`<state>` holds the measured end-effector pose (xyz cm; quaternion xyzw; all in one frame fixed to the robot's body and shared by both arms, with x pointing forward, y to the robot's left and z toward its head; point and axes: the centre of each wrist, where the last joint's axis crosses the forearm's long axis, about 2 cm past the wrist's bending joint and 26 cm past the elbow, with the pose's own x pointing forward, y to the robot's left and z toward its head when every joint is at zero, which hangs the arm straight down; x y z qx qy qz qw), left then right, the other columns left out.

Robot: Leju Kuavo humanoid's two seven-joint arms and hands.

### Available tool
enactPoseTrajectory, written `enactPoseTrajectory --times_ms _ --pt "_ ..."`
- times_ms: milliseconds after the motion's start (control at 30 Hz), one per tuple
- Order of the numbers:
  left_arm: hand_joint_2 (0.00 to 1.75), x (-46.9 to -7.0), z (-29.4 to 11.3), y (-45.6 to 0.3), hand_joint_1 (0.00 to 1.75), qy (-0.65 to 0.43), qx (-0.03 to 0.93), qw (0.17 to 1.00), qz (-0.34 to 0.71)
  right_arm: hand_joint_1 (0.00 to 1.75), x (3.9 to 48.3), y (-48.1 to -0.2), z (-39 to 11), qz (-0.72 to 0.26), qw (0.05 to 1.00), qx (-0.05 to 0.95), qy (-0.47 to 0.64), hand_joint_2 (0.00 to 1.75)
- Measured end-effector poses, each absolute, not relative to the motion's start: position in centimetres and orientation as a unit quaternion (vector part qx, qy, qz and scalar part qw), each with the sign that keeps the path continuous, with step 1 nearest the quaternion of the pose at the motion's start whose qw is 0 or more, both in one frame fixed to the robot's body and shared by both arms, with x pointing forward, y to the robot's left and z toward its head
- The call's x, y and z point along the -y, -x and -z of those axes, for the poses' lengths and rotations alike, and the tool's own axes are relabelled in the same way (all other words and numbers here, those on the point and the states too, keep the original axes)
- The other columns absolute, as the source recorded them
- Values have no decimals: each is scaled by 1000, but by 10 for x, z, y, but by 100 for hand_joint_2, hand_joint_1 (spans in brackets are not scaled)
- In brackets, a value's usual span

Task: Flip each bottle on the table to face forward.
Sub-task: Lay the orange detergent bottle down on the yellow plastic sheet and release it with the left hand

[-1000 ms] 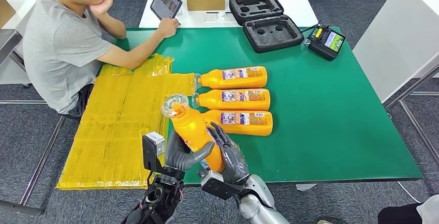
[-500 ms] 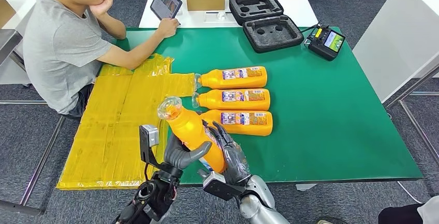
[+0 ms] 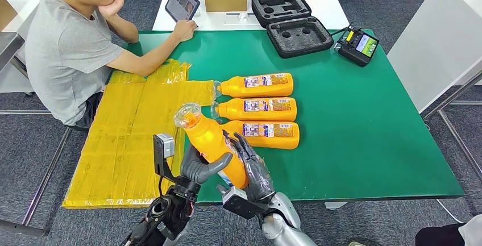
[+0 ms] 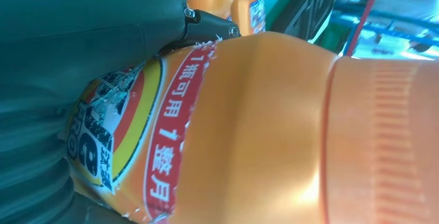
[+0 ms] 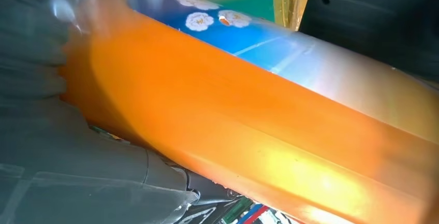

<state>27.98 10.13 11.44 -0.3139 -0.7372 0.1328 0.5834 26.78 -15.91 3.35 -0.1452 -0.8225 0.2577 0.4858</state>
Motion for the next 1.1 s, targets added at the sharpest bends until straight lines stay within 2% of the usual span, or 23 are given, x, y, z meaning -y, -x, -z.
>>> enactPoseTrajectory --times_ms 433,900,1100 --pt "175 -109 -120 -283 175 56 872 486 -21 0 159 -268 -33 -245 510 816 118 175" --pt "175 -137 -112 -288 175 -11 881 471 44 0 166 -261 -25 -236 519 812 122 175" --pt "175 -161 -109 -292 175 -103 876 452 135 0 169 -256 -22 -230 526 810 123 175"
